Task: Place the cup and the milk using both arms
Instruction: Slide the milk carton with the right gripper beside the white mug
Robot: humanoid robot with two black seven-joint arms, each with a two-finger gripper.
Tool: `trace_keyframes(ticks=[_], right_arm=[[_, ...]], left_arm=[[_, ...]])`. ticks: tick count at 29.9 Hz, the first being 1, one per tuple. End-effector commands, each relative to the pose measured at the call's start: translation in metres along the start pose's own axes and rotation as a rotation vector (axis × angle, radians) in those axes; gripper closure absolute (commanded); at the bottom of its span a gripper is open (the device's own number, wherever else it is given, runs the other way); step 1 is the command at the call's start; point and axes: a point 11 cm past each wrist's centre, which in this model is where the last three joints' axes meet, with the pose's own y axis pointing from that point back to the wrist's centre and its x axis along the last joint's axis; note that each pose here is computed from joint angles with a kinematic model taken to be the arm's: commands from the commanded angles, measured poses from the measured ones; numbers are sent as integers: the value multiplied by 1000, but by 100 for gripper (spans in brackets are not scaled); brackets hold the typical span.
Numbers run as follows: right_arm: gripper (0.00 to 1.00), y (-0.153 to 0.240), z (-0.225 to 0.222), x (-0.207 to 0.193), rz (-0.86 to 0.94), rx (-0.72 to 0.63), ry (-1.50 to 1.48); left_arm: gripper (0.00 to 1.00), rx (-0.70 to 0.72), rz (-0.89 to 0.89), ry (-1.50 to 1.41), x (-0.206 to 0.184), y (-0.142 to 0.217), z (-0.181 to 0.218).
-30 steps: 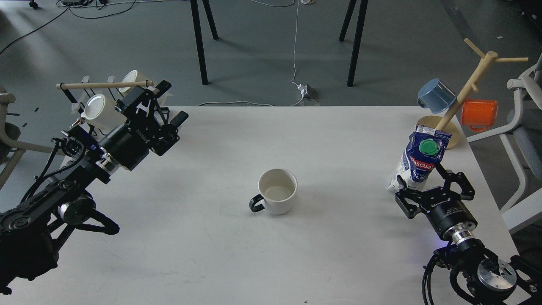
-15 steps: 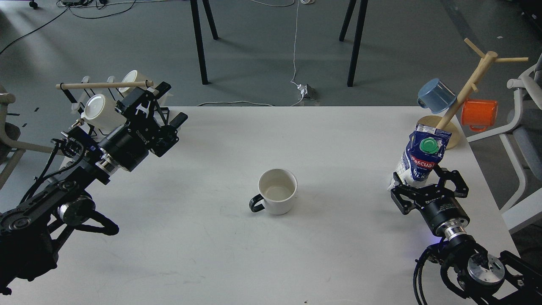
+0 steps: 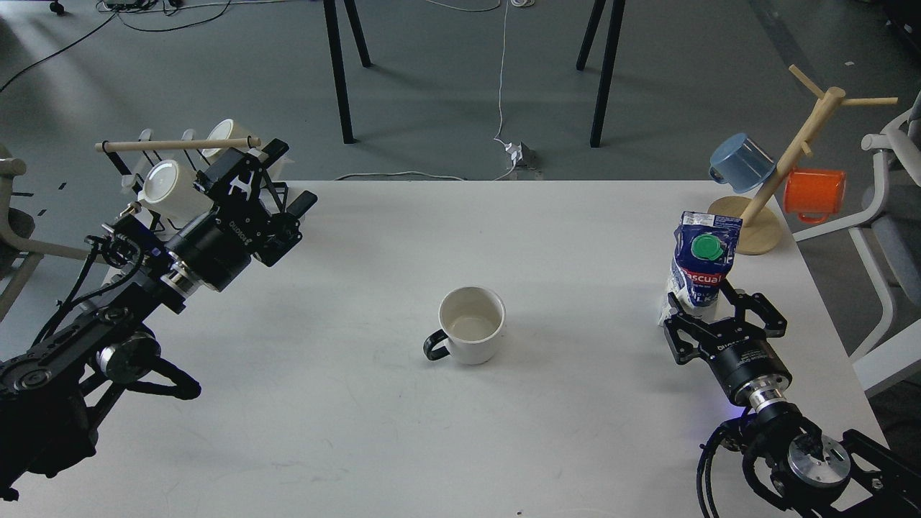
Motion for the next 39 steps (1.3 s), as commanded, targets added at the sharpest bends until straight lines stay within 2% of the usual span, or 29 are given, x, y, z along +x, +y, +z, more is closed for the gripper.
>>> trace_keyframes(ticks=[1,2,17,27,39], right_arm=[[54,0,0,0,0,0,0],[57,0,0,0,0,4,-1],[65,-2,6,-7,-20,-11,-14],[65,-6,43,-49,-150,-128,-21],[65,8,103,-35,-133,-264,-14]], left_arm=[[6,2,0,-1,0,0,0],[6,2,0,-1,0,0,0],[6,7,1,0,0,1,-2],[6,7,1,0,0,1,-2],[6,11,2,0,1,2,-3]])
